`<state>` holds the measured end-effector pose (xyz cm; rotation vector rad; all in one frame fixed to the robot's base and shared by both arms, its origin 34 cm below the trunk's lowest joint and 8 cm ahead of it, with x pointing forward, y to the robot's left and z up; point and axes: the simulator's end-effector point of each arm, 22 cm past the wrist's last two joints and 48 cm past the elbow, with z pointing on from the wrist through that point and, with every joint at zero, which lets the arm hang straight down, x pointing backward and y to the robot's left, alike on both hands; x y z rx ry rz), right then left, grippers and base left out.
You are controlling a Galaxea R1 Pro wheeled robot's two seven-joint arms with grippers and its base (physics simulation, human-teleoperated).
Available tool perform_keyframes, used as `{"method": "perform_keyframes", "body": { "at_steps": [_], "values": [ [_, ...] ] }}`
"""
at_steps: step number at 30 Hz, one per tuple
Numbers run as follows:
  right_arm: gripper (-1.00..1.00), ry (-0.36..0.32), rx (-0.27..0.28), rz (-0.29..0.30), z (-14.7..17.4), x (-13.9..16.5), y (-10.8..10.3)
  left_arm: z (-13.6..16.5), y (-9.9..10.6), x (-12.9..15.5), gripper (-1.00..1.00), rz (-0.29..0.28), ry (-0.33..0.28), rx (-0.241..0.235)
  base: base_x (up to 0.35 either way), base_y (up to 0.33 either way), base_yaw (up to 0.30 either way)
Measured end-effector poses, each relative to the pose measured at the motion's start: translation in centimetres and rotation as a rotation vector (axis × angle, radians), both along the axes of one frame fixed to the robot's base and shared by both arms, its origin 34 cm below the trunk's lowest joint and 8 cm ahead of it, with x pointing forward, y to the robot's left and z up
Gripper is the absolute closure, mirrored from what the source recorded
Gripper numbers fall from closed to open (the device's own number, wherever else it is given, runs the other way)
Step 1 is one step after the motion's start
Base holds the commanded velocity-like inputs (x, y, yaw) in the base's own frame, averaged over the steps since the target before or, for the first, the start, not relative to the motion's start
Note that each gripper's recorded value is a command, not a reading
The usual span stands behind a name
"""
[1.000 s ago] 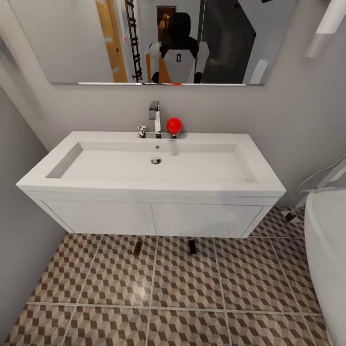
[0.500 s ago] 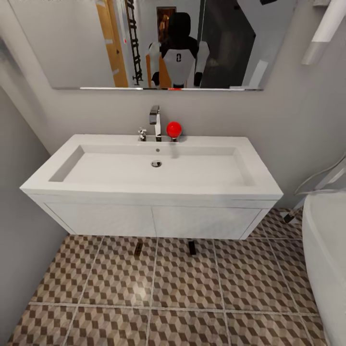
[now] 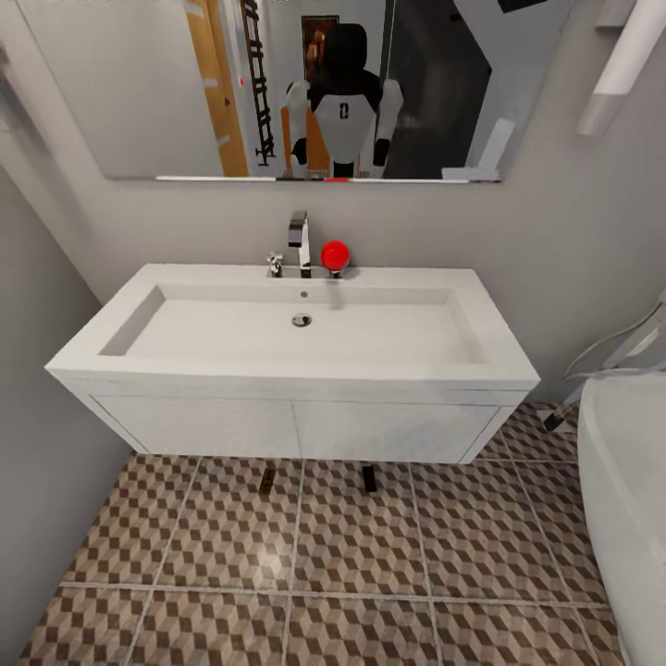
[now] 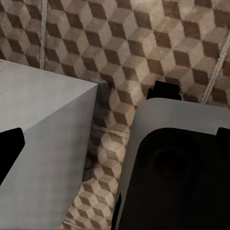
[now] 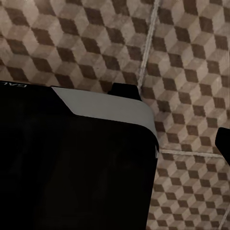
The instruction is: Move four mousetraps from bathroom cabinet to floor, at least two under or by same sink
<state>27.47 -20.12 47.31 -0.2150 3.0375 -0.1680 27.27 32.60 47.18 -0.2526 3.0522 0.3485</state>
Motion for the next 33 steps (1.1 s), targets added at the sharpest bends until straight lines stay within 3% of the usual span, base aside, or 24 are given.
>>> {"method": "perform_keyframes", "body": {
  "at_steps": [21,33],
  "values": [
    [-1.00,0.002,0.003,-0.003,0.02,-0.03,0.23,0.03,0.20,-0.14,-1.00,0.001,0.001,0.002,0.000,0.000,0.000],
    [-1.00,0.001,0.001,-0.006,0.01,-0.06,0.08,0.02,0.09,-0.09,-1.00,0.001,-0.001,0.000,0.000,0.000,-0.273]
  ]
}}
